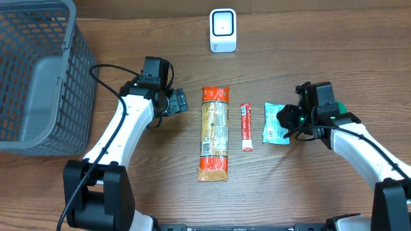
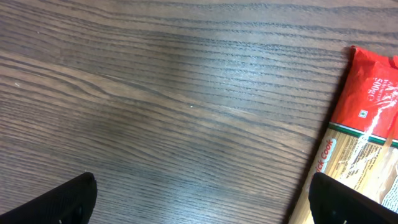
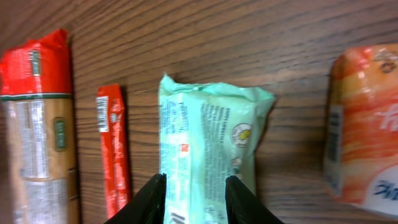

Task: Scan the item barcode

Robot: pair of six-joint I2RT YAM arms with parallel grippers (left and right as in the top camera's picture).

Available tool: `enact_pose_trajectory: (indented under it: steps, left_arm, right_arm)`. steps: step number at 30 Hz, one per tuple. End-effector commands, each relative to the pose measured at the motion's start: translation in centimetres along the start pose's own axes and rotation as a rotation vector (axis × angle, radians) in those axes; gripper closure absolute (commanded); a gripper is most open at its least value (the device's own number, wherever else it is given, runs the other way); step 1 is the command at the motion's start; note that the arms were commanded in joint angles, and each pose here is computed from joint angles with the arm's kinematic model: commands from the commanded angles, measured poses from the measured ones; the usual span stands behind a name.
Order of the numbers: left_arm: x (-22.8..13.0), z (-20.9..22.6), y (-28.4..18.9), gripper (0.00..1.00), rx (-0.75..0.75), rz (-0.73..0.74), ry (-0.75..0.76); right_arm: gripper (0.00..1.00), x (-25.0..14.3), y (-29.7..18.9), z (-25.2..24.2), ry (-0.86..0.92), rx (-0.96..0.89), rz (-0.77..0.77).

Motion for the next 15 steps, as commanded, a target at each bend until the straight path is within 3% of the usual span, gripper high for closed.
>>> enact_pose_trajectory:
  steps: [1, 15]
  left_arm:
    - [0.3, -0.1, -0.6, 0.00, -0.012, -0.019, -0.005]
    - [0.3, -0.1, -0.6, 0.00, -0.012, -0.019, -0.005]
  right_arm:
    - [0.66, 0.4, 0.1, -0.4, -0.099, -0.065, -0.020]
    - [0.66, -0.5, 3.1, -1.7, -0.079, -0.114, 0.059]
Point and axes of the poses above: each gripper's point midway between its finger pads, its own y axis out along the fingers, its own z axis along the line the jaws close on, x = y × z, the point moved 10 cm from there along -y, back along the fingers, and after that the axes turned 2 degrees about -y, right-handed, at the moved point
